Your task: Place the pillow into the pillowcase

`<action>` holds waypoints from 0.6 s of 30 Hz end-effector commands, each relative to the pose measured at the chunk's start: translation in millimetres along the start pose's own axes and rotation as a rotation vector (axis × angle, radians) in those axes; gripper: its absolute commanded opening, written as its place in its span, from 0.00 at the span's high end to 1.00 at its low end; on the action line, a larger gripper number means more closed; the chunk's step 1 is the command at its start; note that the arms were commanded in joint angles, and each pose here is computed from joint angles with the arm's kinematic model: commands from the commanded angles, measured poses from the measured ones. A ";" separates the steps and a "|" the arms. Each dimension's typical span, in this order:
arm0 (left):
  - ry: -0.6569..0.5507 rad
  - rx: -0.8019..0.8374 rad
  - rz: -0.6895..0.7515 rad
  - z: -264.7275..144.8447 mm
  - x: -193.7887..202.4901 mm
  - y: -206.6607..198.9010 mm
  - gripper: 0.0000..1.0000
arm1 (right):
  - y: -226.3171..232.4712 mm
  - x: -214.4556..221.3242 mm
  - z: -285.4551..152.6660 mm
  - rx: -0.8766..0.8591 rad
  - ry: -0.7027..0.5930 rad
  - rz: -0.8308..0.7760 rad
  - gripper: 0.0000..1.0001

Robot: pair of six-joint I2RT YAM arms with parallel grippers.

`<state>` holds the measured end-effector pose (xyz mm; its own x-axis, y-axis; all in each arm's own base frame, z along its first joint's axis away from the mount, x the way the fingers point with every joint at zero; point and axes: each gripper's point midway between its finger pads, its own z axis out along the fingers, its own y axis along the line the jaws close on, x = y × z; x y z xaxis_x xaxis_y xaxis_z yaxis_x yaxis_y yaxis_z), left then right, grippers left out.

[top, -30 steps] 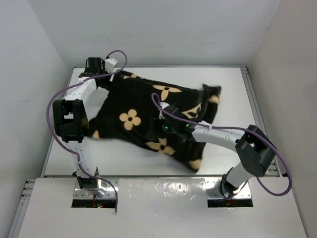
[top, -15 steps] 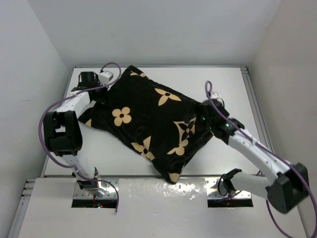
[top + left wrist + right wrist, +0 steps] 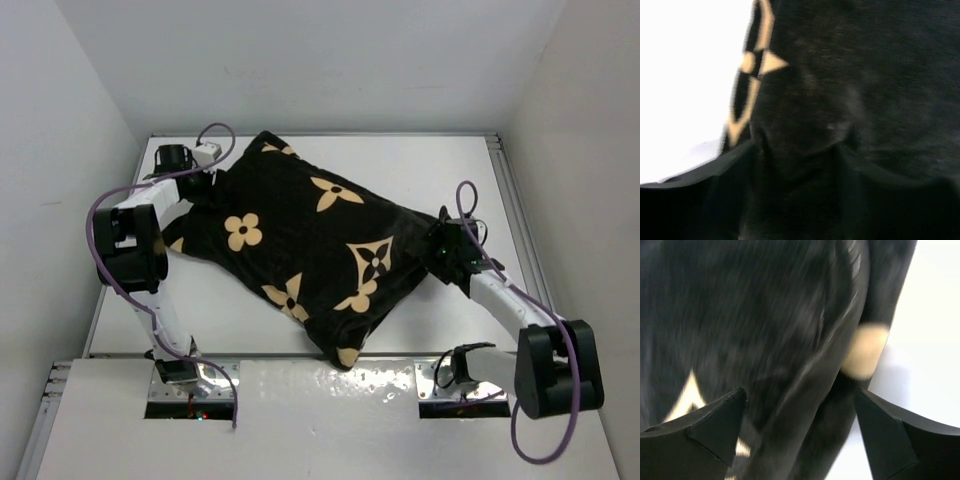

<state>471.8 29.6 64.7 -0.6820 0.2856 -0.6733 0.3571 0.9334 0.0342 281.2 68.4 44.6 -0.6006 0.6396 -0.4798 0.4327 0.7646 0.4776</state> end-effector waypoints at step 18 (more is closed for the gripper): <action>-0.096 -0.121 -0.367 -98.7 63.8 98.3 1.00 | 127.6 -263.0 12.0 -0.286 -0.254 -0.050 0.99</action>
<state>413.1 157.2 75.0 -0.7112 -0.1200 -0.6927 0.0216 0.9811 -0.1921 481.1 22.0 193.6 -0.4767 0.6571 -0.5839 0.2093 0.7300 0.6506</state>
